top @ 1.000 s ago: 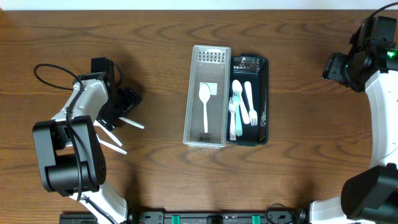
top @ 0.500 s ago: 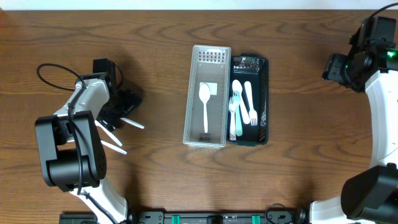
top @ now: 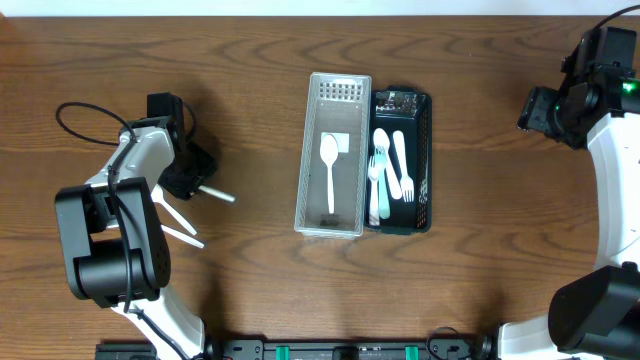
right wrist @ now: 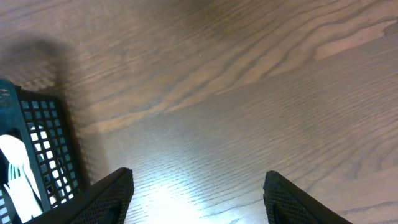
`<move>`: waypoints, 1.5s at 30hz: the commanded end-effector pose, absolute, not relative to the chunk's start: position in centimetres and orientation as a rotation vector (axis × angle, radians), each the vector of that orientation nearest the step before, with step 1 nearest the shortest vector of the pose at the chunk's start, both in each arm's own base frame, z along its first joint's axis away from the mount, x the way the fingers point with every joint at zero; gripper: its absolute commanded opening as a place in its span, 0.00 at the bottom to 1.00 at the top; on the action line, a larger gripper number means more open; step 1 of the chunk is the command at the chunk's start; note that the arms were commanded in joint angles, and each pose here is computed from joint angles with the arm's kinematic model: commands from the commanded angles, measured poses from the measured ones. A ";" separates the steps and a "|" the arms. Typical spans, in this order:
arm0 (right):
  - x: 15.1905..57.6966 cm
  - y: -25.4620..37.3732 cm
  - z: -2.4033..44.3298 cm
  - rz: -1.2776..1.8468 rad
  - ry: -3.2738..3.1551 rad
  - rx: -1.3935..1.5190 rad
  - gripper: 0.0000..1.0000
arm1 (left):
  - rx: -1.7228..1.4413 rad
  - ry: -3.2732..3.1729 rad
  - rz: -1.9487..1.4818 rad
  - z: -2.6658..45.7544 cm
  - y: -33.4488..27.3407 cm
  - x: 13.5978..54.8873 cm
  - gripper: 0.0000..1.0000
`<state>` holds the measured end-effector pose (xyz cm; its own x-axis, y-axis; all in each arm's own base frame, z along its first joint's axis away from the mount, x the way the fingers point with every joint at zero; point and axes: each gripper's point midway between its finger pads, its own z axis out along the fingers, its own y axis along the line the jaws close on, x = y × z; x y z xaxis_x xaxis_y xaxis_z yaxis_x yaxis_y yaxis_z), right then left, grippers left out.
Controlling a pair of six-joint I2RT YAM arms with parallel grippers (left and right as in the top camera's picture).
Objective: Pack container
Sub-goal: 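Lower the left gripper and grasp a second white spoon, then carry the second spoon into the clear tray and open the left gripper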
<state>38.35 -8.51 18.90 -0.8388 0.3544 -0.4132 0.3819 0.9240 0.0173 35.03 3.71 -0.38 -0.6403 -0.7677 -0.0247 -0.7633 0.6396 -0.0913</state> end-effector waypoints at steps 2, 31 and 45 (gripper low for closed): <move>38.1 -9.1 18.4 -0.114 2.683 0.535 0.70 | -1.319 2.823 -0.117 -1.8 3.6 34.6 0.39; 38.2 -9.1 18.4 -0.115 2.683 0.534 0.70 | -1.323 2.833 -0.113 -1.8 3.5 34.3 0.12; 38.2 -9.1 18.4 -0.114 2.682 0.535 0.70 | -1.256 2.847 -0.126 1.5 2.5 34.2 0.06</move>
